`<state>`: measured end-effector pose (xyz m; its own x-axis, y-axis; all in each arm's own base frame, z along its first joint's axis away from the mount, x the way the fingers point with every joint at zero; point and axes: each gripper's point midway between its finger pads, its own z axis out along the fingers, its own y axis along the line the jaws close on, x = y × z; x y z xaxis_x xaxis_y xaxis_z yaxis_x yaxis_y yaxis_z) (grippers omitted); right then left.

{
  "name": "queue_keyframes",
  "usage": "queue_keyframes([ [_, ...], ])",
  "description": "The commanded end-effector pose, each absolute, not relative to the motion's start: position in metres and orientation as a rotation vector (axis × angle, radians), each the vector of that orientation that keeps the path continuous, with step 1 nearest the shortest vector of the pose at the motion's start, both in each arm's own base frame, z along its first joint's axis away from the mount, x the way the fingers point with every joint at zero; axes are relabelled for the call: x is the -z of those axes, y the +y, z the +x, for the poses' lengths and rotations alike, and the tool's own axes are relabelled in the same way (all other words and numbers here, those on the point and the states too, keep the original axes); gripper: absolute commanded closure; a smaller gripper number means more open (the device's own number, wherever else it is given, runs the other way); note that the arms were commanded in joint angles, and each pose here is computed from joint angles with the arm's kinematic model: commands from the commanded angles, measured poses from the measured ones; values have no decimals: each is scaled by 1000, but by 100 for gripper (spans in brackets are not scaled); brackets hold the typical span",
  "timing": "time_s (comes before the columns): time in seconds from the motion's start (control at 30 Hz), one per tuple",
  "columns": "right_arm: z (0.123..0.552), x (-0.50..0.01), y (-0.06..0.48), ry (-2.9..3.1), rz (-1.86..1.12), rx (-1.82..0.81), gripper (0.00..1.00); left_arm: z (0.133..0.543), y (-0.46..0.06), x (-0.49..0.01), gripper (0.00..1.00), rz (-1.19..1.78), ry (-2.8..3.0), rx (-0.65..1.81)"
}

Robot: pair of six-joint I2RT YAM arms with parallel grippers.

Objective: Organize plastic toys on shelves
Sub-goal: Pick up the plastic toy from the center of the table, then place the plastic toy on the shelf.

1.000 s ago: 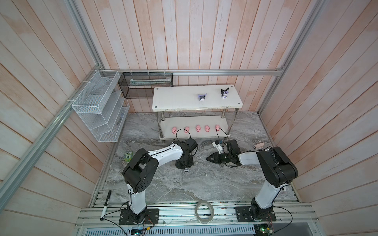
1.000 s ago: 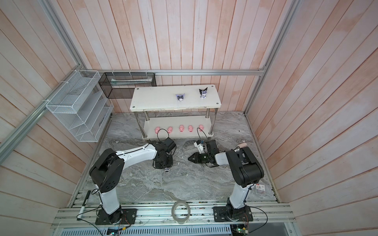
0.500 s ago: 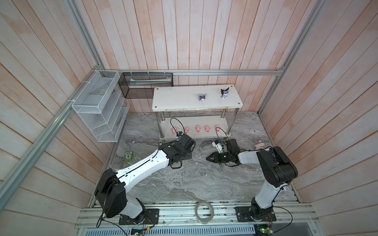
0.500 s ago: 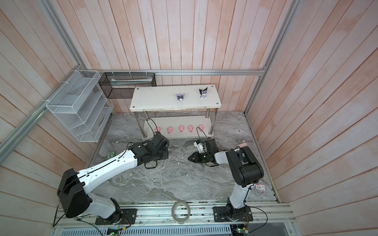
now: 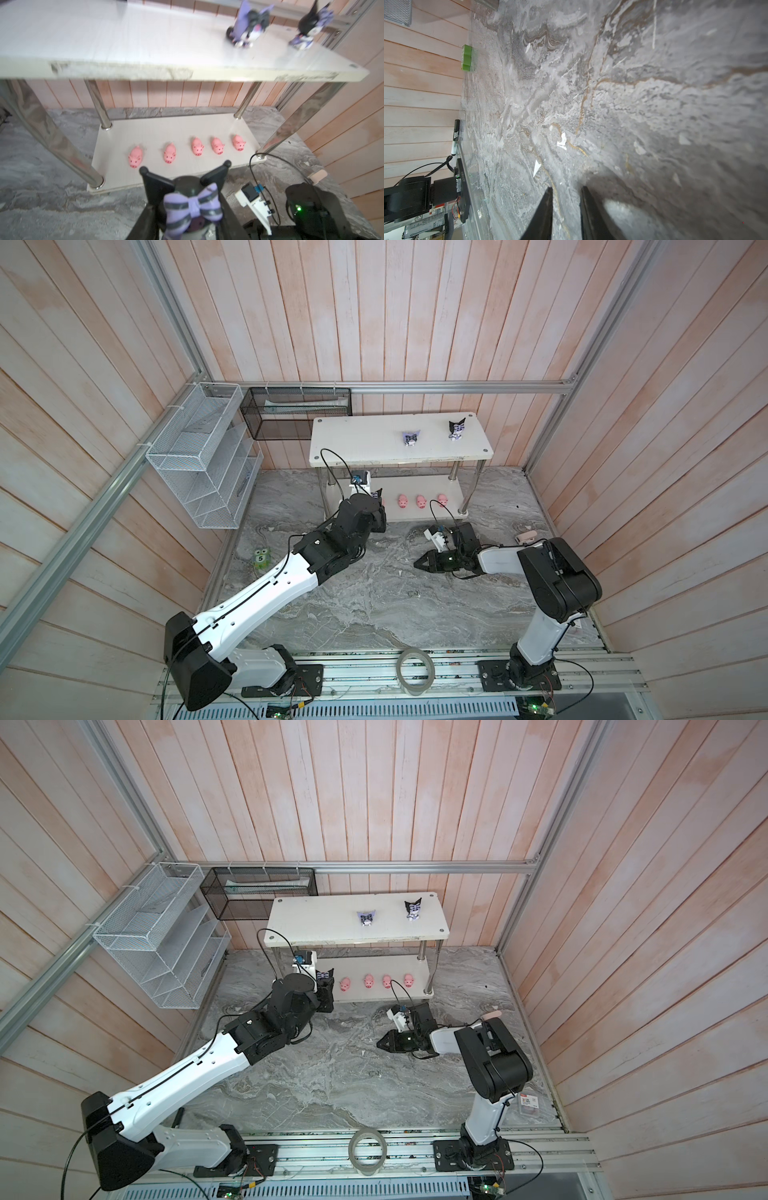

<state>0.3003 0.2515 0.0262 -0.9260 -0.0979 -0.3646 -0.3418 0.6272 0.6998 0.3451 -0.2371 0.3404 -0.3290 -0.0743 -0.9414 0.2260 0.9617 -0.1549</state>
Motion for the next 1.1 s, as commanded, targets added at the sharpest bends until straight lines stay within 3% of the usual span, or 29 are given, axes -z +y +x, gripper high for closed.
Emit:
queue_keyframes([
  [0.0, 293, -9, 250, 2648, -326, -1144, 75, 352, -235, -418, 72, 150, 1660, 312],
  [0.37, 291, -7, 257, 2649, -344, -1153, 75, 379, -226, -483, 72, 234, 1480, 295],
  [1.07, 292, 0, 260, 2660, -337, -1165, 76, 460, -209, -457, 72, 199, 1419, 251],
])
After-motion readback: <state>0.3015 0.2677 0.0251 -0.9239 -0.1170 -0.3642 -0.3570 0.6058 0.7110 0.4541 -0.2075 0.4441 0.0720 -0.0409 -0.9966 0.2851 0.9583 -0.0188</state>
